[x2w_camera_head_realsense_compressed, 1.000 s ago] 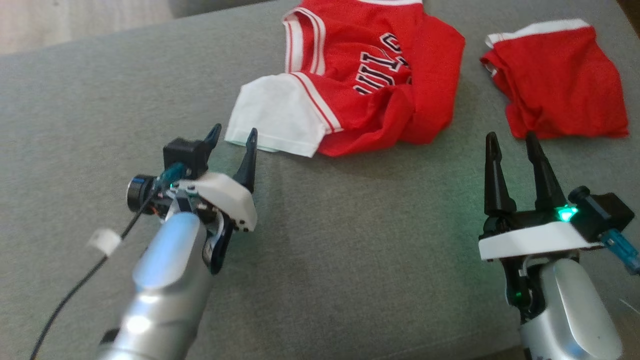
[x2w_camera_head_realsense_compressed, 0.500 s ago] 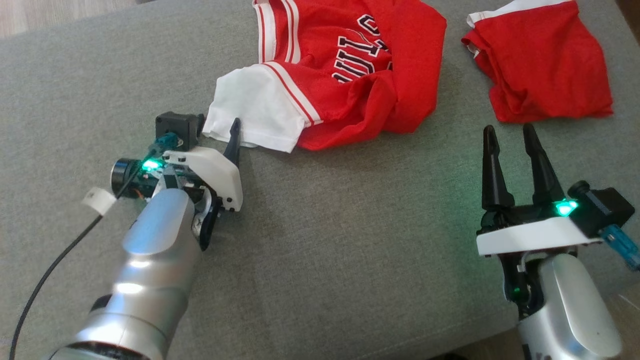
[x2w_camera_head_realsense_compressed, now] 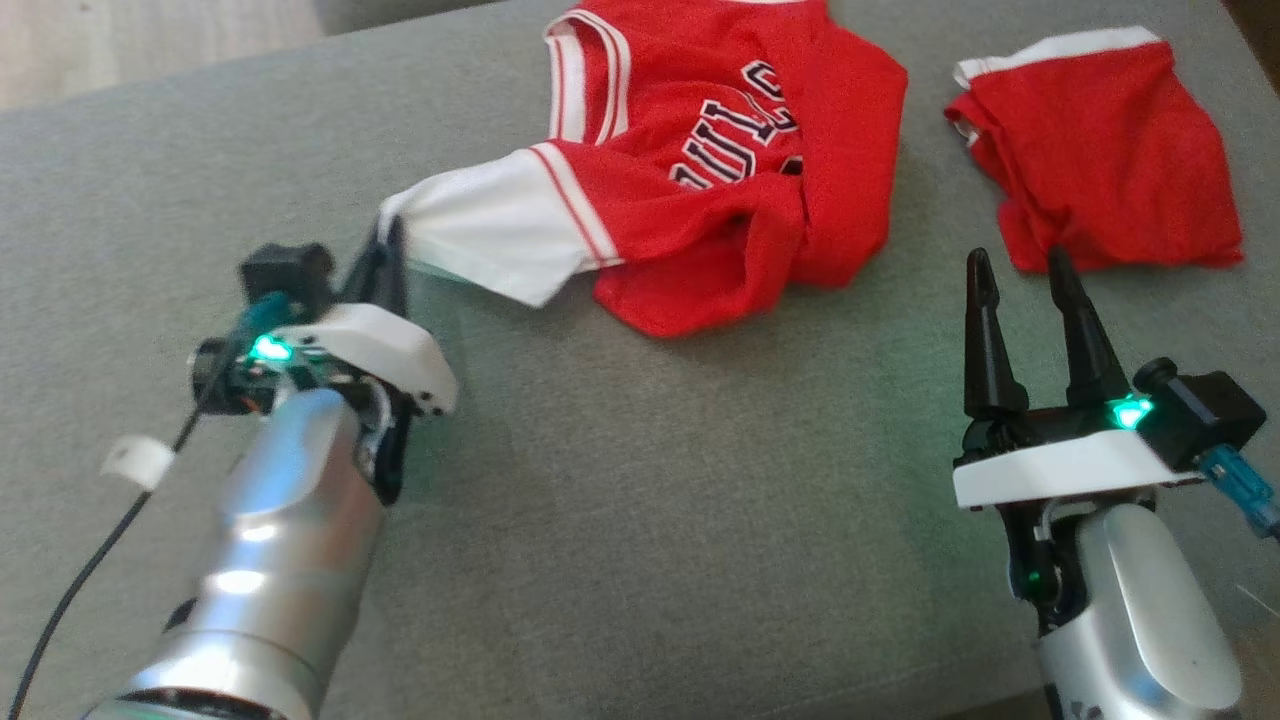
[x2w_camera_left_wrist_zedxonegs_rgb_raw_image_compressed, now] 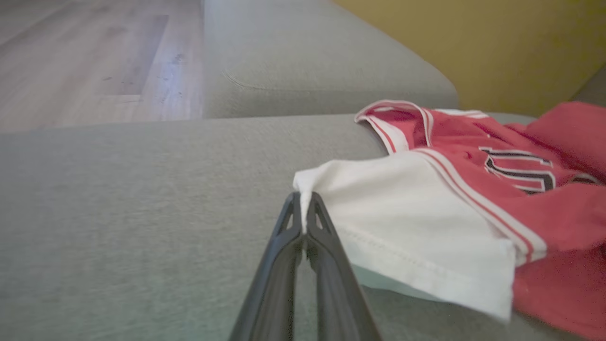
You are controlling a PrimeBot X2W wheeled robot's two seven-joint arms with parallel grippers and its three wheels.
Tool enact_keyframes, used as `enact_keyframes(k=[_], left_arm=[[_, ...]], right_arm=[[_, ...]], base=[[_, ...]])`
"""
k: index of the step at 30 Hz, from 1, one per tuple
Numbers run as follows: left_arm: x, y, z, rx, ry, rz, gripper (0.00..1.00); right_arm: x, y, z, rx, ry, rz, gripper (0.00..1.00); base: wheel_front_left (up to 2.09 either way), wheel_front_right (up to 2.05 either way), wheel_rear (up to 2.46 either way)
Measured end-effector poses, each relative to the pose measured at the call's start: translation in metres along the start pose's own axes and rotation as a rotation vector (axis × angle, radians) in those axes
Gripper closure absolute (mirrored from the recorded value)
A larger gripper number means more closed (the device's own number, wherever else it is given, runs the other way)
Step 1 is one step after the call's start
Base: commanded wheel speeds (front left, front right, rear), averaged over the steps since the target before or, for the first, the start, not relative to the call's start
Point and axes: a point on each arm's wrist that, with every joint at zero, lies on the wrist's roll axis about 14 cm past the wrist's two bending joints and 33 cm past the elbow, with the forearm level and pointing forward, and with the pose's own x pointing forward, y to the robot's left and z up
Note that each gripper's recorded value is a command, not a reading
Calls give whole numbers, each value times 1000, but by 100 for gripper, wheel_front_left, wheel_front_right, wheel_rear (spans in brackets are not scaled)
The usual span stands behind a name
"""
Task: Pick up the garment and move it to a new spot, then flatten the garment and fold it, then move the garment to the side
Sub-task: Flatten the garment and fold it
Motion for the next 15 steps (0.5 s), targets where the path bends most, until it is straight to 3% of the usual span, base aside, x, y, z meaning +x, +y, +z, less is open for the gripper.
enact_keyframes(k=[7,15], left_arm=[[-28,50,47,-53,-178,130,100],[-74,91,38,-70,-206,245,100]], right_arm=[[5,24,3,3,-11,70,0],[3,48,-3,12,4,134,0]], base=[[0,0,0],[0,0,0]])
